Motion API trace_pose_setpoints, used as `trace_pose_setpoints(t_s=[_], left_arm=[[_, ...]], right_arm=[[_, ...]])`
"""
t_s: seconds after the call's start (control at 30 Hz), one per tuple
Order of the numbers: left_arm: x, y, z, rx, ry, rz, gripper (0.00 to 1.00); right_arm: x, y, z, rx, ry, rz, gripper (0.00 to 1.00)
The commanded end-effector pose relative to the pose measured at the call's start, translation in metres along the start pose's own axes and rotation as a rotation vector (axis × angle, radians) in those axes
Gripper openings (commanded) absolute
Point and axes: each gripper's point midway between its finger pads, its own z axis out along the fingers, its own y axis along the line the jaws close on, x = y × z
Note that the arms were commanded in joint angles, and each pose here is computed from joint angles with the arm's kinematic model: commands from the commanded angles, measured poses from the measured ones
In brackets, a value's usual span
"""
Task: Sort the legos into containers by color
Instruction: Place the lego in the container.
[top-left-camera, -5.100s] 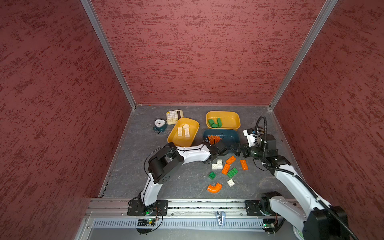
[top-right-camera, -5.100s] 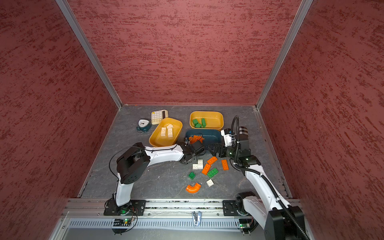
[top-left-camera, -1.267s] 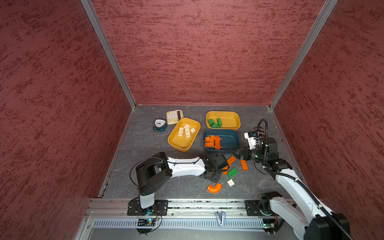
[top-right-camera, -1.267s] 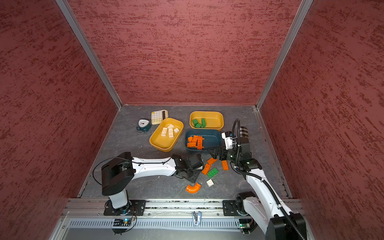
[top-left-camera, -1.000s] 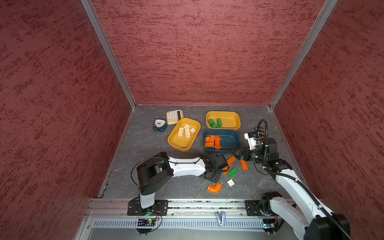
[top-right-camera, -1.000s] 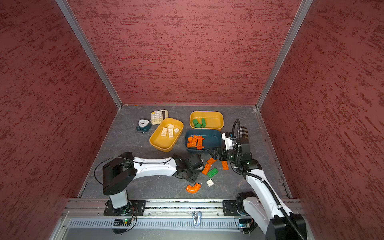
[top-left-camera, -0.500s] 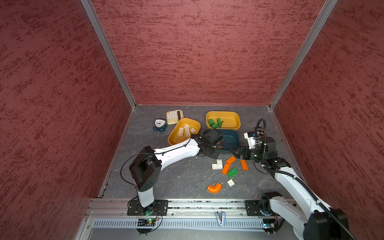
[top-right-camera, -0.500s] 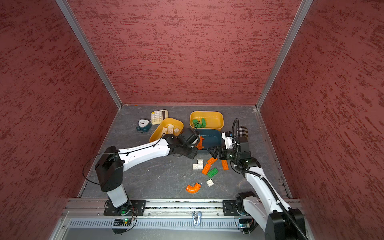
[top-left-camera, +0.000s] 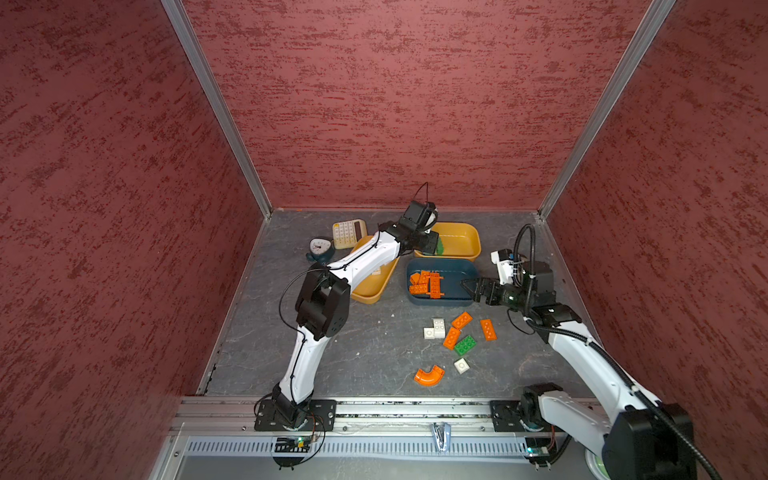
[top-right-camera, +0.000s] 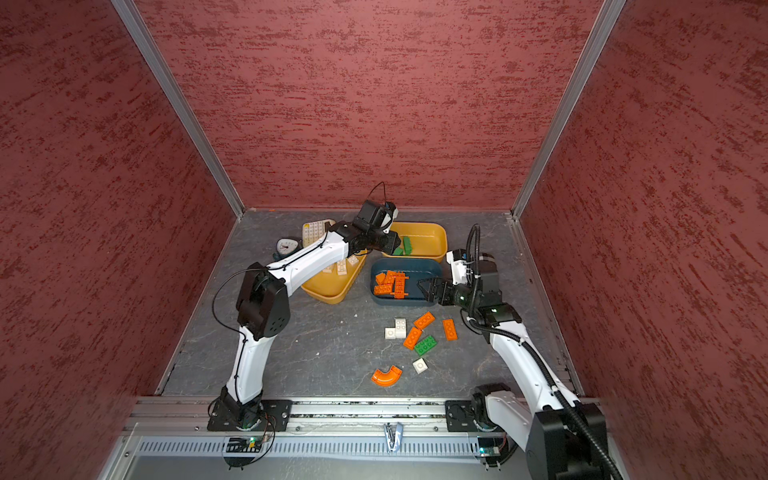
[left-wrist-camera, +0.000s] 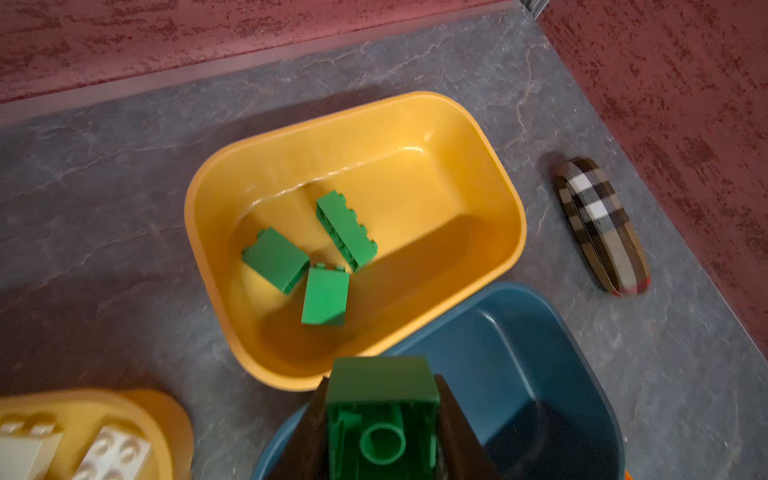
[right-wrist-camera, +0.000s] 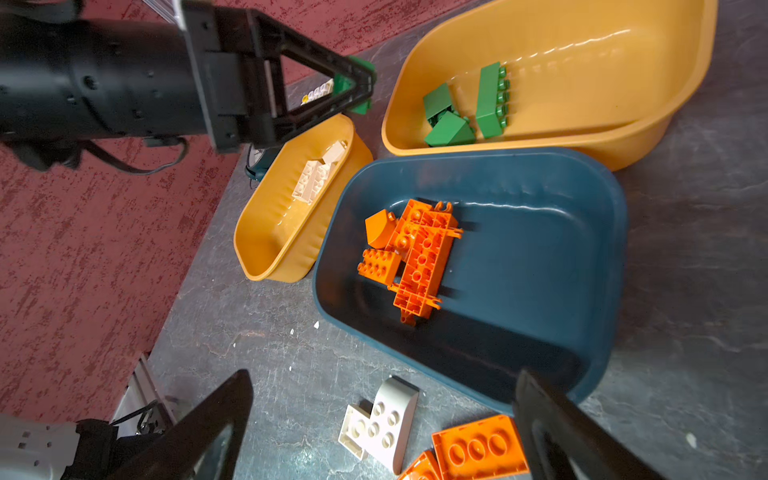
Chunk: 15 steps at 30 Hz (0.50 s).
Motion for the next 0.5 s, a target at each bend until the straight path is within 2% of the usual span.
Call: trace_pose_setpoints(t_s=[0.0,0.13,0.3,0.4,0.47], left_arm=[[-0.013,-0.001,0.023,0.048,-0.034,0.01,0.3],[-0.018,0.008,0.051,0.043,-0.04,0.015,0.3],[-0.009,0.024,0.076,0.04,-0.009,-0.033,0.32],[-0.012,0.023,0.074,0.051,-0.009,-0.033,0.44],[-0.015,0.015,0.064,0.069,-0.006,-0.012,0.57]], right_arm=[[-0.024,0.001,-0.002,0.015,-0.062,-0.051,0.99],[-0.027,-0.002,0.0,0.019,-0.062,-0.053,0.99],[-0.027,-0.006,0.001,0.028,-0.059,-0.053,0.99],[-0.027,-0.008,0.002,0.033,-0.051,-0.056,0.99],[-0.026,-0.007,0.003,0.023,-0.04,-0.059,0.99]])
